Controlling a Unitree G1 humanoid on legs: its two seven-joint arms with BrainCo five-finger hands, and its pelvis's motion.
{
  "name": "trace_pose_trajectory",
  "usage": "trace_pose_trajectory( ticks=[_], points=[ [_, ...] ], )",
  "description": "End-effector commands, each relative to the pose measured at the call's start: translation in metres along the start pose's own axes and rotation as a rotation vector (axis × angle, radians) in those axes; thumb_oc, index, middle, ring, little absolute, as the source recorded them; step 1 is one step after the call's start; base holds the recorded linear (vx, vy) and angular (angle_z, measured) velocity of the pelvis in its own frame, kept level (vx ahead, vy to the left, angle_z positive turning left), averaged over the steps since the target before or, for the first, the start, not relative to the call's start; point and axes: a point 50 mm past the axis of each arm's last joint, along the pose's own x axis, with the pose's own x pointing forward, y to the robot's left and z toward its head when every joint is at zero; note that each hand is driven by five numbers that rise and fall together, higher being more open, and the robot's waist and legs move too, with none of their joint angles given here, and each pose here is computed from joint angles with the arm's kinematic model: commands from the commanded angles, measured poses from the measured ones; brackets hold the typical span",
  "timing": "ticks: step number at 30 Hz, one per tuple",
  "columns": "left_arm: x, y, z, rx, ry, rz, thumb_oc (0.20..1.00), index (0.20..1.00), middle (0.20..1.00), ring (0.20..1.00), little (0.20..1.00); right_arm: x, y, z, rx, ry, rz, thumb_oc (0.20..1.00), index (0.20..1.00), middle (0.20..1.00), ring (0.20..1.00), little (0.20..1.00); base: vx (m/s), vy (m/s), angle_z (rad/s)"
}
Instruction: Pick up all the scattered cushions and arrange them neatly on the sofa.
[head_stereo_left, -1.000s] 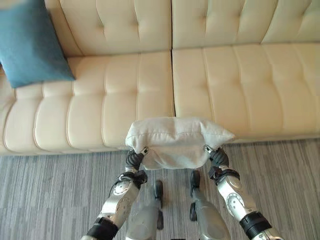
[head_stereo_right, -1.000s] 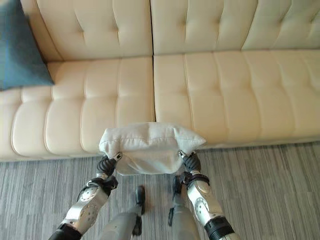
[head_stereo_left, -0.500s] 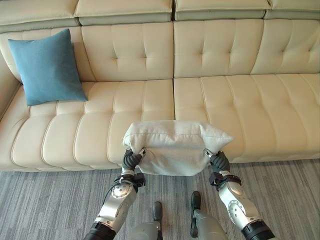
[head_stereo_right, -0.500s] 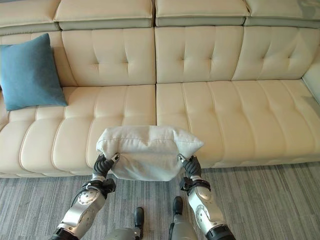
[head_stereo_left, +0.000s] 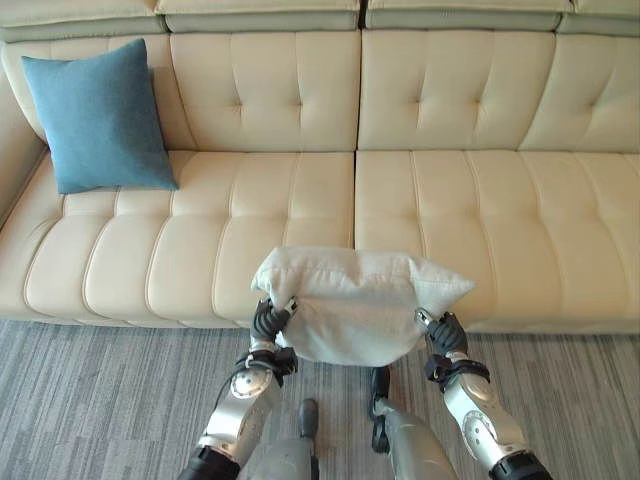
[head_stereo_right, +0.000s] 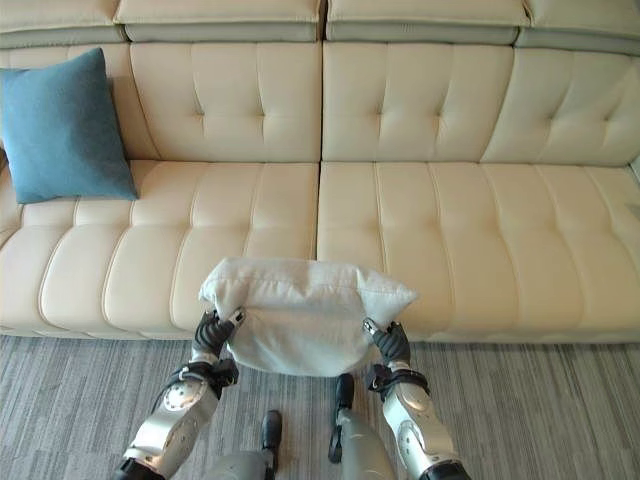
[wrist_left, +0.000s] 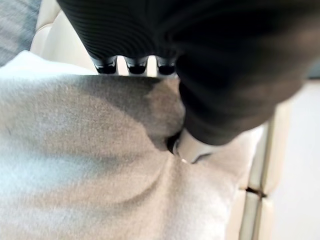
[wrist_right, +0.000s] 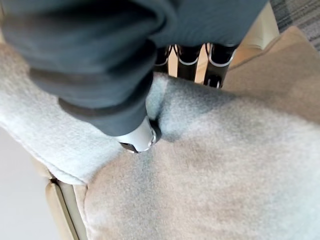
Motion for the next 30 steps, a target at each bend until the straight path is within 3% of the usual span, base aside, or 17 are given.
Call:
trace_pose_trajectory(
  ticks=[1, 14, 24, 30],
  points=[
    [0.007, -0.013, 0.048, -0.1, -0.227, -0.079, 0.2, 0.2, 0.2, 0.2, 0.2, 0.001, 0.003, 0.049, 0.06, -0.237, 0.052, 0.2, 0.2, 0.2, 0.2, 0.2, 0.21, -0.195, 0.22],
    [0.006, -0.02, 0.042, -0.055, -0.2, -0.089, 0.2, 0.2, 0.2, 0.2, 0.2, 0.0, 0.017, 0.053, -0.013, -0.256, 0.108, 0.2, 0.2, 0.2, 0.2, 0.2, 0.16, -0.046, 0.0],
    [0.003, -0.014, 0.033, -0.034, -0.166, -0.077, 0.2, 0.2, 0.2, 0.2, 0.2, -0.004, 0.024, 0.044, 0.021, -0.226, 0.119, 0.2, 0.2, 0.2, 0.2, 0.2, 0.18, 0.186, -0.04],
    [0.008, -0.018, 0.05, 0.008, -0.231, -0.088, 0.2, 0.2, 0.2, 0.2, 0.2, -0.002, 0.04, 0.053, 0.036, -0.278, 0.14, 0.2, 0.2, 0.2, 0.2, 0.2, 0.01, 0.247, -0.19]
  ],
)
